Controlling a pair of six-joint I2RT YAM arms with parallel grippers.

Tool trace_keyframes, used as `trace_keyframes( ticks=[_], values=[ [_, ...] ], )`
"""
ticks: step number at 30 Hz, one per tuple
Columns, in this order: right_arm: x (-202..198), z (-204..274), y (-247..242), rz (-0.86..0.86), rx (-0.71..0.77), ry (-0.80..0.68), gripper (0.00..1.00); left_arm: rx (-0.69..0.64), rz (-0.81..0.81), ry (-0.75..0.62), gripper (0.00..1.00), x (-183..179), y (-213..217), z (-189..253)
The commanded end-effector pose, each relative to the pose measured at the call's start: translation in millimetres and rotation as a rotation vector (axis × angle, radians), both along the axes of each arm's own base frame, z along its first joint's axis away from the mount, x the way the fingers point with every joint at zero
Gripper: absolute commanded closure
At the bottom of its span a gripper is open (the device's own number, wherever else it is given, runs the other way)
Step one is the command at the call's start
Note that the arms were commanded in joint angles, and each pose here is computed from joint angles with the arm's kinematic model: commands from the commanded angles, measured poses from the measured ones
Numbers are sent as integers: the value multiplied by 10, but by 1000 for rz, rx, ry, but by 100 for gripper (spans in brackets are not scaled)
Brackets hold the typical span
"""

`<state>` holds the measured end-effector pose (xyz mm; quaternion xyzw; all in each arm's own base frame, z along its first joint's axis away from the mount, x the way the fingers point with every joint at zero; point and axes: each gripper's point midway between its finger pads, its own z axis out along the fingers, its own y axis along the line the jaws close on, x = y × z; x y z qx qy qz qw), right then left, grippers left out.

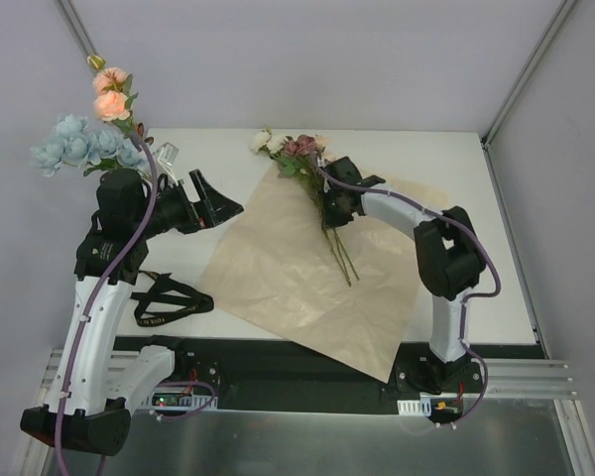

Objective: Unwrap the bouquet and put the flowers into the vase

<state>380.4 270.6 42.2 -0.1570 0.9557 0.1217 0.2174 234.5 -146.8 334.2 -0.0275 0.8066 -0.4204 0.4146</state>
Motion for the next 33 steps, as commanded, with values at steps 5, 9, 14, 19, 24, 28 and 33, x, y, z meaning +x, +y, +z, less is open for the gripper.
trace_keyframes(
  ticks=[5, 9, 14, 19, 24, 28, 33],
  values=[
    [-96, 1293, 77, -32, 570, -45, 99, -71, -63, 80, 8, 21, -114, -65],
    [-300, 1532, 94, 28, 729, -7, 99, -91, -84, 95, 9, 56, -156, -71],
    [-468, 1726, 46, 69, 764, -46, 99, -117, -135, 125, 12, 71, -307, -125],
    [-659, 1942, 18, 112, 793, -105, 99, -105, -190, 158, 20, 116, -551, -224],
    [-900, 2138, 97, 180, 798, -174, 99, -90, -237, 168, 30, 202, -831, -246],
    [-1103, 2317, 184, 235, 799, -238, 99, -108, -252, 180, 32, 289, -971, -236],
    [-1316, 2387, 339, 289, 784, -285, 99, -115, -268, 185, 32, 360, -1089, -226]
  ],
)
